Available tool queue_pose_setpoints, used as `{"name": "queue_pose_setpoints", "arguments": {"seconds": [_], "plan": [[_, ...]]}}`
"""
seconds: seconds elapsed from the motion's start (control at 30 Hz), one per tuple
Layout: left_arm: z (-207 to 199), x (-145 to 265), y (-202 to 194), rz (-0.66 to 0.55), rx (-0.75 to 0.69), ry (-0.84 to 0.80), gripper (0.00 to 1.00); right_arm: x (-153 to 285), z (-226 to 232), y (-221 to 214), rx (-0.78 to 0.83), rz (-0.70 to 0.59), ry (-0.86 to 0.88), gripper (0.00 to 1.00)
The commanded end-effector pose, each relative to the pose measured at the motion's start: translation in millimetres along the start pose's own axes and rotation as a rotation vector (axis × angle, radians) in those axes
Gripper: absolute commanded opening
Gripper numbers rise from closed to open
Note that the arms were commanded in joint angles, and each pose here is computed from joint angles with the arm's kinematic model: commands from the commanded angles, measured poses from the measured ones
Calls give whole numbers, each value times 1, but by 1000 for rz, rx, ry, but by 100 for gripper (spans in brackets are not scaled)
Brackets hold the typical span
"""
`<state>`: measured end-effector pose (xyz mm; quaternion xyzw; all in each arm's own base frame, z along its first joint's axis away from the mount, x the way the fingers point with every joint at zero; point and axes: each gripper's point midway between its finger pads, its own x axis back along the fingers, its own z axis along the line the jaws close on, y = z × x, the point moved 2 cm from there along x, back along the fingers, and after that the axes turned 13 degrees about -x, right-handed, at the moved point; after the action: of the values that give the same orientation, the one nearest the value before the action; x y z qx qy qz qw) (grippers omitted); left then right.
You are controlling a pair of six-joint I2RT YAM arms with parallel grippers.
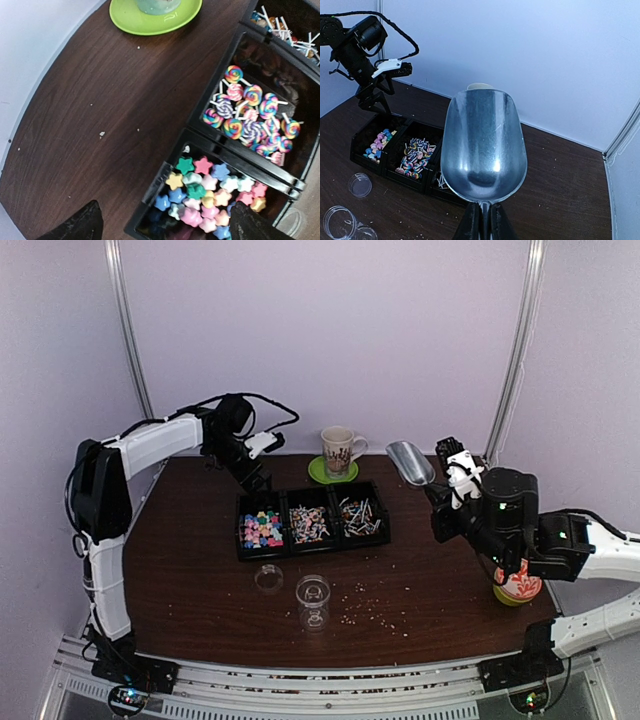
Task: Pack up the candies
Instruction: Move the plate to the center of the board.
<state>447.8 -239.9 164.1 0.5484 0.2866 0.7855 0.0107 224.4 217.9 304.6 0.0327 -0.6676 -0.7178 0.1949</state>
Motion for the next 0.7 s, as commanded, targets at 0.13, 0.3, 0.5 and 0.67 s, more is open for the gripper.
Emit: {"name": "queue_pose_setpoints", "arguments": {"seconds": [0.13, 0.3, 0.5, 0.67], "plan": [[8, -39, 2, -15, -58, -53, 81, 5, -1, -1, -23, 16, 7, 0], [7, -51, 3, -24, -72, -76, 71, 5, -1, -8, -26, 31, 2, 0], [2, -57, 4, -38, -100, -108, 57, 2, 1, -11, -30, 40, 5, 0], [-4, -57, 1, -43, -121, -134, 51, 1, 4, -11, -28, 43, 7, 0]]}}
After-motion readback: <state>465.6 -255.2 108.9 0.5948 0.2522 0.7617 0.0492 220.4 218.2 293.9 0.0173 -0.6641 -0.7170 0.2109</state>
